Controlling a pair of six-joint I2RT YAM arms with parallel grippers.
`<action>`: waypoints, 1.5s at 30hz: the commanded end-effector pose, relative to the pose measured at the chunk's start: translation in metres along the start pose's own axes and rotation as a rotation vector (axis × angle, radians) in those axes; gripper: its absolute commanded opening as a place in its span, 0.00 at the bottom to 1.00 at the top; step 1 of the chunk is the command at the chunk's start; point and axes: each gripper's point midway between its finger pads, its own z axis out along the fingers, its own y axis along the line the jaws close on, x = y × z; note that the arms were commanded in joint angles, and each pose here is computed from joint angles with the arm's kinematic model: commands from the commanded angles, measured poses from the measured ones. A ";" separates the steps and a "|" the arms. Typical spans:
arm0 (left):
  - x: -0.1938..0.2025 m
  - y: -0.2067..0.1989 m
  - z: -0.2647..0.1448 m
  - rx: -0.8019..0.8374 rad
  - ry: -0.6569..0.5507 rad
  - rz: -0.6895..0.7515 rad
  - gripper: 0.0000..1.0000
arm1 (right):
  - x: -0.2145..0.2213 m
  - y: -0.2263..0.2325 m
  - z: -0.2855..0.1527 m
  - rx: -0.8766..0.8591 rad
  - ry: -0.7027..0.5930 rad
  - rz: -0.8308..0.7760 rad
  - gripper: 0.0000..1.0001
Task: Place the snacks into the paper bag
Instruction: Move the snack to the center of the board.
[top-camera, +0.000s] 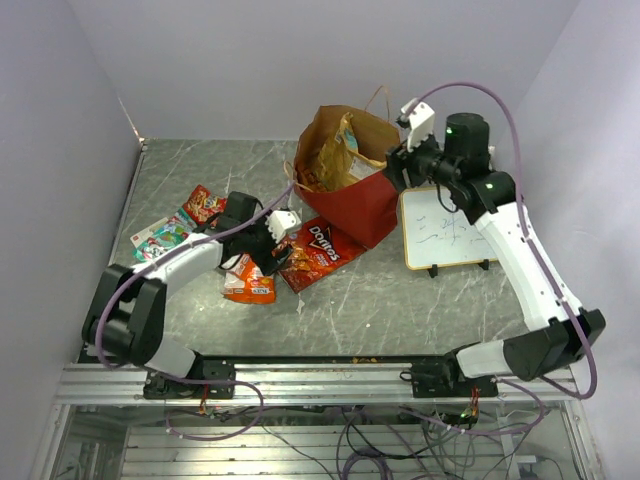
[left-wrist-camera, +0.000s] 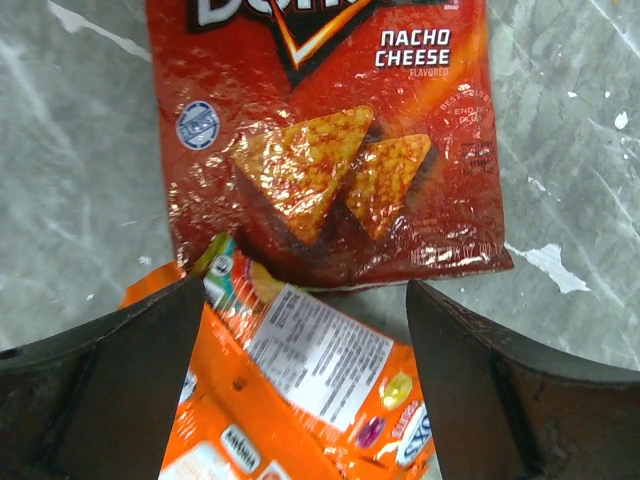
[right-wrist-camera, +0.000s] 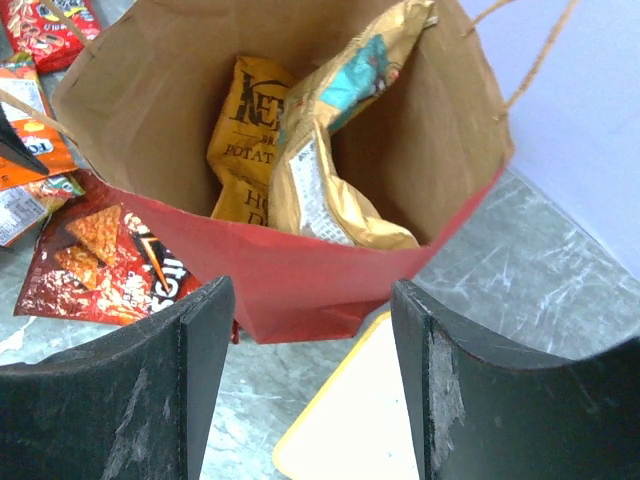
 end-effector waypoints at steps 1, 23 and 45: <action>-0.025 -0.001 0.024 0.047 -0.090 -0.042 0.92 | -0.025 -0.014 -0.033 0.012 -0.147 -0.005 0.64; 0.043 -0.073 0.055 0.177 0.354 0.139 0.67 | -0.025 -0.029 -0.073 0.014 -0.250 0.040 0.73; 0.113 -0.184 -0.001 0.704 0.659 0.464 0.55 | -0.021 -0.037 -0.080 0.010 -0.266 0.079 0.74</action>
